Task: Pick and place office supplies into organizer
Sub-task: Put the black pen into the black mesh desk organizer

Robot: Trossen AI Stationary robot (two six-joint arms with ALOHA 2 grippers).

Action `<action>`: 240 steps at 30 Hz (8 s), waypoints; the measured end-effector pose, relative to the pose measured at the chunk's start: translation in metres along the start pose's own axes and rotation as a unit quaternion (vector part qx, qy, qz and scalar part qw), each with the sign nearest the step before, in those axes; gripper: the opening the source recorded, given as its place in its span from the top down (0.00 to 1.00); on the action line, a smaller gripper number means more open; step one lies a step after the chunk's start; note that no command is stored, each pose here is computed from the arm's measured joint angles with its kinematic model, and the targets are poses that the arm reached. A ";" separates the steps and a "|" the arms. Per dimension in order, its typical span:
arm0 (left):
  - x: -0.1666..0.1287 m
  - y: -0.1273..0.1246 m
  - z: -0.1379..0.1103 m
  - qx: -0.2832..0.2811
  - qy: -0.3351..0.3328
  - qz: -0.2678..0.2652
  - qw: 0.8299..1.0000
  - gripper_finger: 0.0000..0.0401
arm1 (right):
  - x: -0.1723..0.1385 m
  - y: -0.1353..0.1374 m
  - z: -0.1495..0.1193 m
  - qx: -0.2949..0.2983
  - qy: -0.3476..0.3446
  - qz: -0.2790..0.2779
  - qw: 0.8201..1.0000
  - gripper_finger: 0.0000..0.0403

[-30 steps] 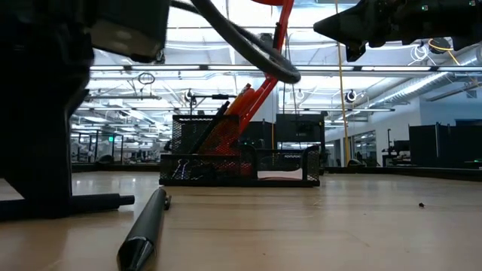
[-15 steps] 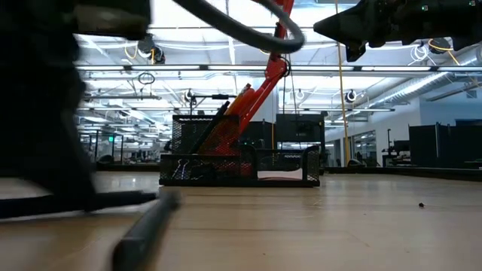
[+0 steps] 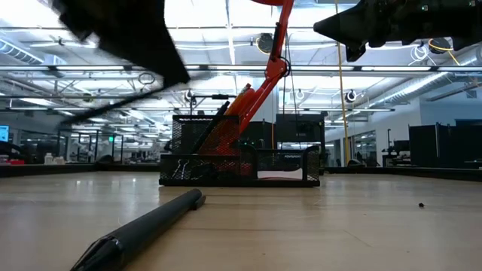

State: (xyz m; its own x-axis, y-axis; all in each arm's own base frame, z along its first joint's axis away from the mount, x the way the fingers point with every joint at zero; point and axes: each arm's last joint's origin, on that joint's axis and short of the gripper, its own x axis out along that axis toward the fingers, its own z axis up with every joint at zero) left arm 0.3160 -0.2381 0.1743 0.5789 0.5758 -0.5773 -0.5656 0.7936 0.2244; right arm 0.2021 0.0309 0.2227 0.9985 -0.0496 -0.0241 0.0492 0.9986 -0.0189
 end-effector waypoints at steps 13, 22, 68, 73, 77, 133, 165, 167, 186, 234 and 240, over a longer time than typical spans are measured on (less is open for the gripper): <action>-0.036 0.073 0.064 0.040 -0.172 0.122 0.977 0.90 | 0.000 0.000 0.000 -0.001 0.002 0.000 1.000 0.99; -0.018 0.098 0.105 0.091 -0.085 0.097 0.988 0.90 | 0.000 0.000 0.000 -0.001 0.000 0.000 1.000 0.99; 0.120 0.227 0.038 0.092 -0.279 -0.306 0.906 0.90 | 0.004 0.000 -0.009 -0.007 0.031 -0.016 0.999 0.99; 0.120 0.231 0.026 0.079 -0.279 -0.304 0.907 0.90 | 0.005 0.000 -0.010 -0.007 0.027 -0.017 0.999 0.99; 0.125 0.229 0.022 0.082 -0.267 -0.303 0.911 0.90 | 0.005 -0.002 -0.007 -0.004 0.014 -0.021 1.000 0.99; 0.038 0.210 0.023 0.122 -0.283 -0.311 0.899 0.58 | 0.005 -0.002 -0.008 -0.017 0.020 -0.019 0.999 0.99; 0.028 0.203 -0.077 0.047 -0.248 -0.292 0.923 0.98 | 0.050 0.117 -0.073 0.132 0.128 0.162 0.970 0.99; 0.031 0.206 -0.076 0.013 -0.243 -0.263 0.934 0.99 | 0.064 0.126 -0.066 0.145 0.121 0.152 0.970 0.98; 0.038 0.209 -0.081 -0.011 -0.205 -0.237 0.949 0.95 | 0.146 0.181 -0.043 0.325 0.216 -0.037 0.920 0.52; 0.028 0.214 -0.068 0.040 -0.272 -0.226 0.934 0.92 | 0.202 0.154 -0.089 0.483 0.422 -0.146 0.753 0.65; 0.028 0.214 -0.068 0.028 -0.269 -0.231 0.935 0.92 | 0.200 0.153 -0.092 0.481 0.429 -0.162 0.747 0.66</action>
State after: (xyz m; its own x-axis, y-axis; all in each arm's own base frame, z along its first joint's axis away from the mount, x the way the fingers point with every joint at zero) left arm 0.1714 -0.0658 0.1523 0.9737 0.1730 -0.1480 -0.1596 0.9823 0.0984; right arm 0.4071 0.1721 0.1230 0.5662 0.1283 -0.8142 0.6929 0.4609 0.5545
